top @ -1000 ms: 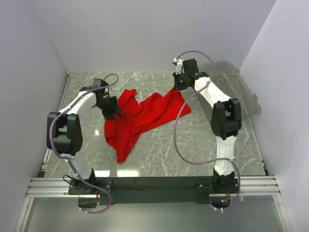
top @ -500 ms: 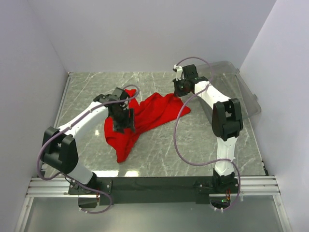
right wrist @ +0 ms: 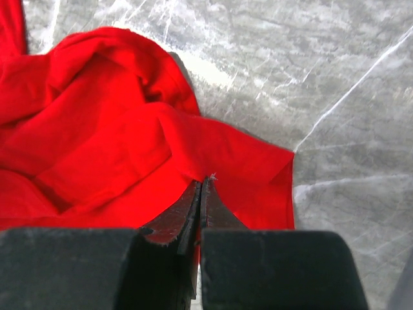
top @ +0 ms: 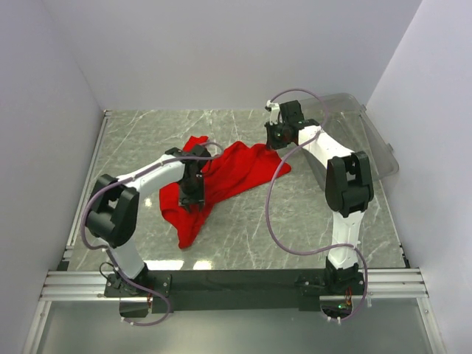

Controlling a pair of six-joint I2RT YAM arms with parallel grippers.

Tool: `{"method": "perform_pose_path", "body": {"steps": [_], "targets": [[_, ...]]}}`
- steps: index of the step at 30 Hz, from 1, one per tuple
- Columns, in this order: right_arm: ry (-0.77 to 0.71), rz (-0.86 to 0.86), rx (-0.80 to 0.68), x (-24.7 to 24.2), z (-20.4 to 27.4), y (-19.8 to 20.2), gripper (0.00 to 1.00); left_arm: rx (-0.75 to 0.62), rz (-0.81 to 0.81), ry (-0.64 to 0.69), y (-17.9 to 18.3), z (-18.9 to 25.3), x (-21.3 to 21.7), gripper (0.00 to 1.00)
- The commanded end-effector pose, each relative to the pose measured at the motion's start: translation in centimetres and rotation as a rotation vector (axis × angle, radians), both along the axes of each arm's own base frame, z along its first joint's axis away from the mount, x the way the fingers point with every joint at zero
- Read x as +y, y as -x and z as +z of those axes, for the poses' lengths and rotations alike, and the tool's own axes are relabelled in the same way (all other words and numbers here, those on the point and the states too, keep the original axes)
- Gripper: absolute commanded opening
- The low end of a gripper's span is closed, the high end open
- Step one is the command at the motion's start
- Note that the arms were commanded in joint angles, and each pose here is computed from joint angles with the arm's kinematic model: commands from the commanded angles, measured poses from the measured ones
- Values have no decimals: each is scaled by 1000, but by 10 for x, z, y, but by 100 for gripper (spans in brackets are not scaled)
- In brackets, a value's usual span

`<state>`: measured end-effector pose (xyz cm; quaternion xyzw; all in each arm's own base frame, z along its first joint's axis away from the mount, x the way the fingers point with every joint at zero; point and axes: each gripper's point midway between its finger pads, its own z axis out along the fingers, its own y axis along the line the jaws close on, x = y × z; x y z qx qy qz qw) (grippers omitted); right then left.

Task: Fold and stack the t-shirts
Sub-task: Flatten the tshirt out

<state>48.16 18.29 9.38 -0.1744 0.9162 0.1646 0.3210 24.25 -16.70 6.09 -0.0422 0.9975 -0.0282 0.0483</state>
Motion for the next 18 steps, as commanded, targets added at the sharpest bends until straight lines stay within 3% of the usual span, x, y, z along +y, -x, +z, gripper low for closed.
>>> {"method": "perform_pose_path", "body": {"steps": [1,9,14,18], "targets": [[-37,-8,-82,1,35,-4,0,-52,-6,-32,-15,3,-5,42],[-34,-11,-78,-1,33,-1,0,-117,2,-136,-25,15,9,3],[-26,-16,-85,-5,35,-2,0,-201,58,-172,-19,37,38,1],[-27,-26,-96,-9,38,-3,0,-211,240,-82,-1,38,74,1]]}}
